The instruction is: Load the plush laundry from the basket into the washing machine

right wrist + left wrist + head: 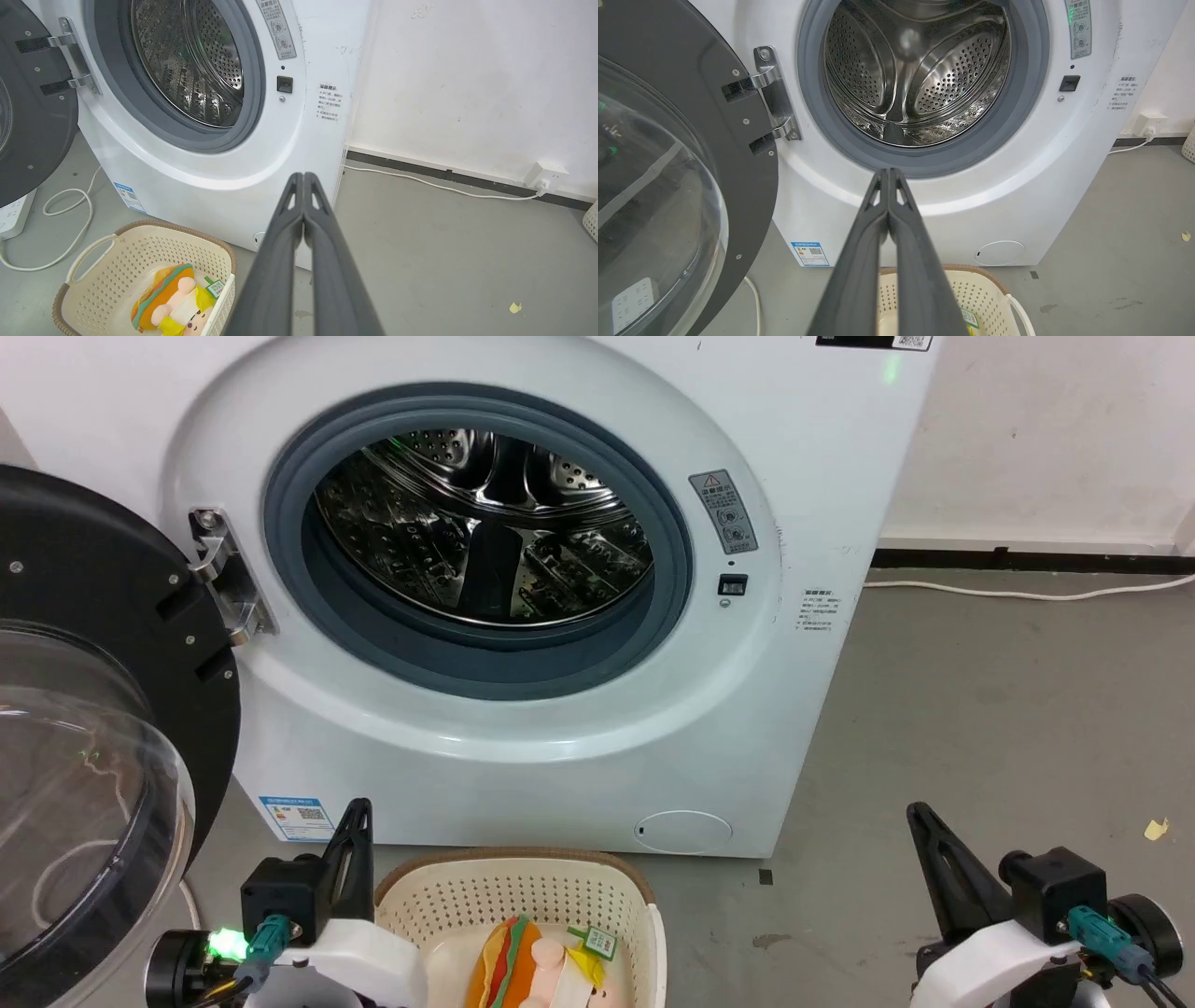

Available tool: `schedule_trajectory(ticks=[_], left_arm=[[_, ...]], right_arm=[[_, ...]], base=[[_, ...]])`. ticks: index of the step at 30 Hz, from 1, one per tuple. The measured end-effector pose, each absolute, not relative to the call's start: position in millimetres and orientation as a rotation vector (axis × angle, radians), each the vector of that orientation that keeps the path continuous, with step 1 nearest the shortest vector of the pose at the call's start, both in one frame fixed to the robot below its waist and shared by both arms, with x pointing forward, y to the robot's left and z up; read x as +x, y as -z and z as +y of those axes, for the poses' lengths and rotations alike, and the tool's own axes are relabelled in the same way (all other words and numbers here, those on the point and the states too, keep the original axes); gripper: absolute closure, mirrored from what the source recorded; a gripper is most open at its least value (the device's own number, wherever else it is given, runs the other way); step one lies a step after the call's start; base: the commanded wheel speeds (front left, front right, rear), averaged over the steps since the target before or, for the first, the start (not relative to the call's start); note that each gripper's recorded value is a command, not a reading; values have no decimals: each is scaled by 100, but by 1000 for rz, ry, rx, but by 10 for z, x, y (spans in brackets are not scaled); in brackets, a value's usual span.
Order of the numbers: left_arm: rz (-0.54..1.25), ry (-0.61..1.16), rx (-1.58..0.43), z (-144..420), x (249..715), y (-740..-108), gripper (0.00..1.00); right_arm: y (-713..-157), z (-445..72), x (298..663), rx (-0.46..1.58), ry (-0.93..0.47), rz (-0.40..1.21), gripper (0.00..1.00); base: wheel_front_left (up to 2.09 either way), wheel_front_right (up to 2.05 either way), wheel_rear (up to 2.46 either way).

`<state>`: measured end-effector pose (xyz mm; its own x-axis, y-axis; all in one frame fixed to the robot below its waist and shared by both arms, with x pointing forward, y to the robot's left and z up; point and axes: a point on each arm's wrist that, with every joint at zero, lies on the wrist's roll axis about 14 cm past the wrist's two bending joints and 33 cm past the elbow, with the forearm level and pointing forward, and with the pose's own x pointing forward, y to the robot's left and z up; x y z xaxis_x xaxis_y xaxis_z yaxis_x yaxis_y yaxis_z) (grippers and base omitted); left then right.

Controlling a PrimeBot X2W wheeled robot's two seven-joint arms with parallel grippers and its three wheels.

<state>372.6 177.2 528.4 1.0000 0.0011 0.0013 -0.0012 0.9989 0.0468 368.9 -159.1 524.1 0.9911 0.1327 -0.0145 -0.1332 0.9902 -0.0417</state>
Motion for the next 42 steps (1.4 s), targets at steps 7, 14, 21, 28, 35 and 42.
schedule_trajectory(ticks=[7, 14, 21, 28, 35, 42], left_arm=[[-1, -1, 47, 1772, 3726, -5284, 0], [-2, 1, 47, 1761, 3727, -5284, 0], [6, 11, 46, 1719, 3744, -5237, 0], [53, 34, 45, 1636, 3804, -5044, 0], [113, 72, 47, 1515, 3935, -4834, 0], [215, 131, 54, 1365, 4046, -4505, 0]], right_arm=[[-5241, -1591, 3689, -43, -133, 12, 0], [-5240, -1587, 3688, -42, -135, 11, 0], [-5217, -1597, 3700, -32, -132, 13, 0], [-5130, -1636, 3734, -25, -121, 29, 0], [-5047, -1678, 3794, -8, -108, 45, 0], [-4999, -1714, 3883, 3, -97, 47, 0]], base=[[0, 0, 0], [0, 0, 0], [0, 0, 0], [0, 0, 0], [0, 0, 0], [0, 0, 0]])
